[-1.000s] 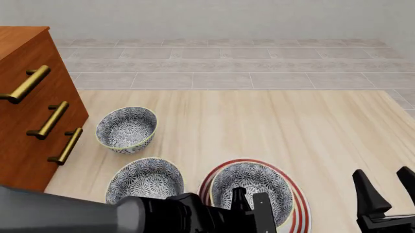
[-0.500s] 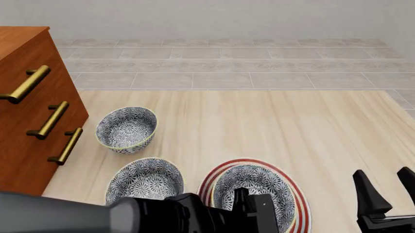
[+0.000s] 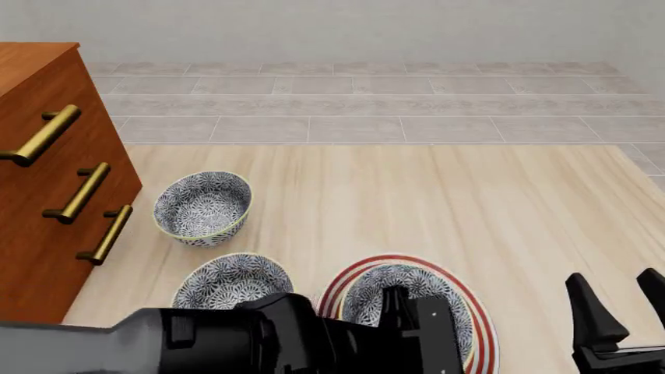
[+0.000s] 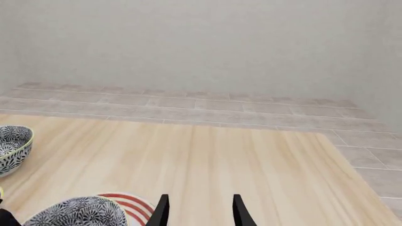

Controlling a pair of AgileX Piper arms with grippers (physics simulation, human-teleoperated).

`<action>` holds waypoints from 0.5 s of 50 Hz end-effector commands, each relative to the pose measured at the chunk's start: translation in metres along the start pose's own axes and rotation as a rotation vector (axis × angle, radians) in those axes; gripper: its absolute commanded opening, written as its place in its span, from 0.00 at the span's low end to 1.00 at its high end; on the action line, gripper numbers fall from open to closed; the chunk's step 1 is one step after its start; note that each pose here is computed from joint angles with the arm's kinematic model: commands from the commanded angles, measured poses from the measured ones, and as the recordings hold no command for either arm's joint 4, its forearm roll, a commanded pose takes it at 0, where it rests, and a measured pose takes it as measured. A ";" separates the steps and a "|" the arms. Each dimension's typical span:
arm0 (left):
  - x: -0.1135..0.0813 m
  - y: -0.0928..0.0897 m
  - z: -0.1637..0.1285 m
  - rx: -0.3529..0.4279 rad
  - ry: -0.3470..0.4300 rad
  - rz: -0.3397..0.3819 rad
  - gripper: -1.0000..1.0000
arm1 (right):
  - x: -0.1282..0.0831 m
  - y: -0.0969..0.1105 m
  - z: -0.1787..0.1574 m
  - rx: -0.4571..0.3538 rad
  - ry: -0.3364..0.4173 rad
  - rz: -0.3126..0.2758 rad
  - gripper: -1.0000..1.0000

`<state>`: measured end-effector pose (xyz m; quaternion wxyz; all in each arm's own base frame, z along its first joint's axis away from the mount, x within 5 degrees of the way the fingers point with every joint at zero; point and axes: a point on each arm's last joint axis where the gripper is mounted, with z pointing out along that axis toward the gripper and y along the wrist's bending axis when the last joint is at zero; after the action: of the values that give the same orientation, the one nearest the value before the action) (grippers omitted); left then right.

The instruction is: Put the bowl at the front on the plate.

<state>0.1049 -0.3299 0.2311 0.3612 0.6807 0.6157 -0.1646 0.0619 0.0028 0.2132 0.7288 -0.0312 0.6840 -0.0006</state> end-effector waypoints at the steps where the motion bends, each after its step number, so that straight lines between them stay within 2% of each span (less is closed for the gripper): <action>1: -0.017 0.007 -0.025 -0.018 -0.044 0.016 1.00 | 0.000 0.000 0.000 0.000 -0.001 0.000 1.00; 17: -0.040 0.015 -0.063 -0.048 -0.122 0.024 1.00 | 0.000 0.000 0.000 0.000 0.003 -0.001 1.00; 25: -0.048 0.024 -0.081 -0.080 -0.157 0.026 1.00 | 0.000 0.000 0.001 0.000 0.004 0.001 1.00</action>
<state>0.1007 -0.3155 0.3004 0.4144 0.6678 0.5907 -0.1827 0.0623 0.0028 0.2131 0.7280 -0.0311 0.6849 -0.0005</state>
